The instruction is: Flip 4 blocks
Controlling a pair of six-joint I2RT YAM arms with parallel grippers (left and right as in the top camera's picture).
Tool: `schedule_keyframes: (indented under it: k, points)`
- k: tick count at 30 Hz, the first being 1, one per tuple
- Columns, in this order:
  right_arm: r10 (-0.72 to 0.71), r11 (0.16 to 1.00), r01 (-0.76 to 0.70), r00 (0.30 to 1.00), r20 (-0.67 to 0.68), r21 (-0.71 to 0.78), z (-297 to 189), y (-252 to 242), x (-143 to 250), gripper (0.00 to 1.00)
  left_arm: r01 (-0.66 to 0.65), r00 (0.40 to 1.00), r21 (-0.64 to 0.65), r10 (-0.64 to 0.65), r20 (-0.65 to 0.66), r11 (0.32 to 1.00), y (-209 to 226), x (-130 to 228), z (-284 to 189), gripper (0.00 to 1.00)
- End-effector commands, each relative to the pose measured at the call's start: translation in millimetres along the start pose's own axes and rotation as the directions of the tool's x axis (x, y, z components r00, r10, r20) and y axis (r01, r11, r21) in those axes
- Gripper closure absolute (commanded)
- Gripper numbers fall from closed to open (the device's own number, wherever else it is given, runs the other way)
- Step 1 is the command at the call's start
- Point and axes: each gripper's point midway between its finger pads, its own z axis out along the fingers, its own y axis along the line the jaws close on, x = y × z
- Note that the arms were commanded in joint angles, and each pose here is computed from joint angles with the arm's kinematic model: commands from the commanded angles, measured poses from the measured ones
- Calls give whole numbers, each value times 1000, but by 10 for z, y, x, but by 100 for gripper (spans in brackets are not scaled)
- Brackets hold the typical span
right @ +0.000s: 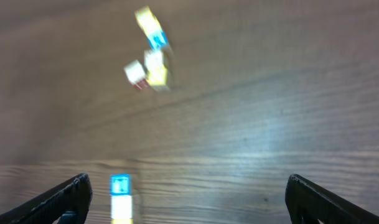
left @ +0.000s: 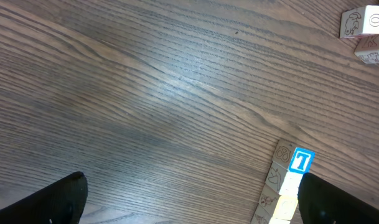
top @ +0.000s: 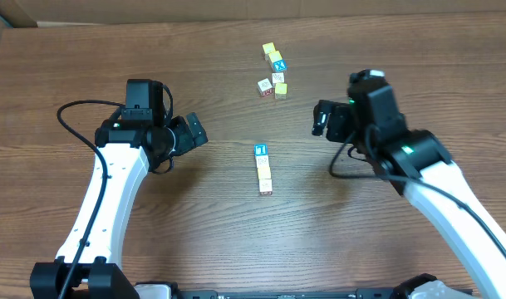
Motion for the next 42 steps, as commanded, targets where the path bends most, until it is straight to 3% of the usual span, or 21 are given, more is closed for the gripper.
schedule_keyframes:
  k: [1, 13, 25, 35, 42]
  points:
    - [6, 999, 0, 994, 108, -53, -372, 88, -241, 0, -12, 1000, -9, 12, 5, 1000, 5, -26, 8, 0]
    - [64, 981, 4, 936, 346, -193, -1429, 138, -527, 0, -12, 1000, -9, 12, 5, 1000, 5, -26, 8, 0]
    - [181, 948, 25, 781, 598, -318, -2778, -138, -478, 0, -12, 1000, -9, 12, 5, 1000, 4, -26, 8, 0]
    - [215, 968, -56, 686, 695, -244, -2923, -567, -335, 0, -12, 1000, -9, 12, 5, 1000, 5, -26, 8, 0]
    - [241, 957, -10, 585, 774, -290, -2931, -594, -301, 0, -12, 1000, -9, 12, 5, 1000, 5, -26, 8, 0]
